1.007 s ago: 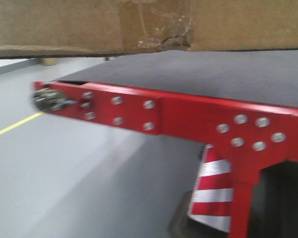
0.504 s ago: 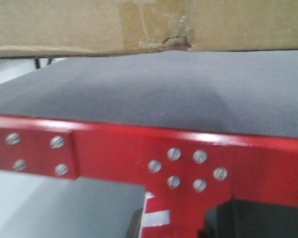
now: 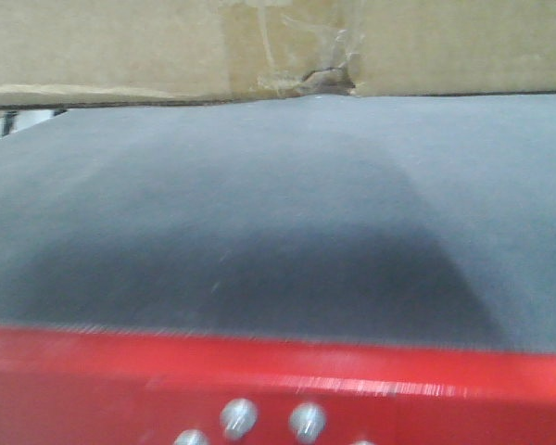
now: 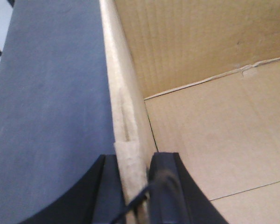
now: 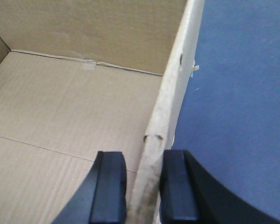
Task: Grab carton from right shelf to conveyor
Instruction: 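Carry the carton over the grey belt conveyor with both grippers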
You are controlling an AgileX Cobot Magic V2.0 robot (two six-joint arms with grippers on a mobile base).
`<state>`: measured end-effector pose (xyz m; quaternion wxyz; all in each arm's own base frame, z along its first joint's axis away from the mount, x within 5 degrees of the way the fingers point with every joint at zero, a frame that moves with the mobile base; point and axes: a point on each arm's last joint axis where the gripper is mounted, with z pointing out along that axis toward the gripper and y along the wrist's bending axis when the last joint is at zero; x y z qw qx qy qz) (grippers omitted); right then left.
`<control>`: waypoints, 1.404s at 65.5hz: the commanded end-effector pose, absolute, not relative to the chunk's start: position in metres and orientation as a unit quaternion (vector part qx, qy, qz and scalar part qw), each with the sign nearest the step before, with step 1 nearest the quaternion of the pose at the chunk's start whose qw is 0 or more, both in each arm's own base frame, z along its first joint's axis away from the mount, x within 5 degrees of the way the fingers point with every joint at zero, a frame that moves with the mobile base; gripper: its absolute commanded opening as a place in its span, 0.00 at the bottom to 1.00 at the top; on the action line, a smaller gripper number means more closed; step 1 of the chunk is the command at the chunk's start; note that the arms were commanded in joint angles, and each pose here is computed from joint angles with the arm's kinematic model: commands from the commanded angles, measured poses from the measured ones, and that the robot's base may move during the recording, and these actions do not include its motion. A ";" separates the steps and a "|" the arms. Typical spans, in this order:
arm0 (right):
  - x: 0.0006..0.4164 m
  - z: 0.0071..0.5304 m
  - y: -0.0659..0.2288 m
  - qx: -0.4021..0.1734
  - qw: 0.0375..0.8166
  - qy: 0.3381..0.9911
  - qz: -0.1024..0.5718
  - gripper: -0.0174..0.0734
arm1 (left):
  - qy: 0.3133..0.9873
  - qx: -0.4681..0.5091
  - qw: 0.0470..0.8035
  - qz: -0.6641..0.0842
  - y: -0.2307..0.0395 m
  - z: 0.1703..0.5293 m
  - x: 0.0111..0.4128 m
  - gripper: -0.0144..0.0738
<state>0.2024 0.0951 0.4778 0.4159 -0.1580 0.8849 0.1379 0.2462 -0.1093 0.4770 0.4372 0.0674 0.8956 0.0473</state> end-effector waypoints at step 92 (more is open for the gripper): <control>0.198 0.485 0.093 -0.164 0.435 0.874 0.138 0.12 | 0.881 0.071 0.460 0.079 -0.102 0.485 0.244 0.15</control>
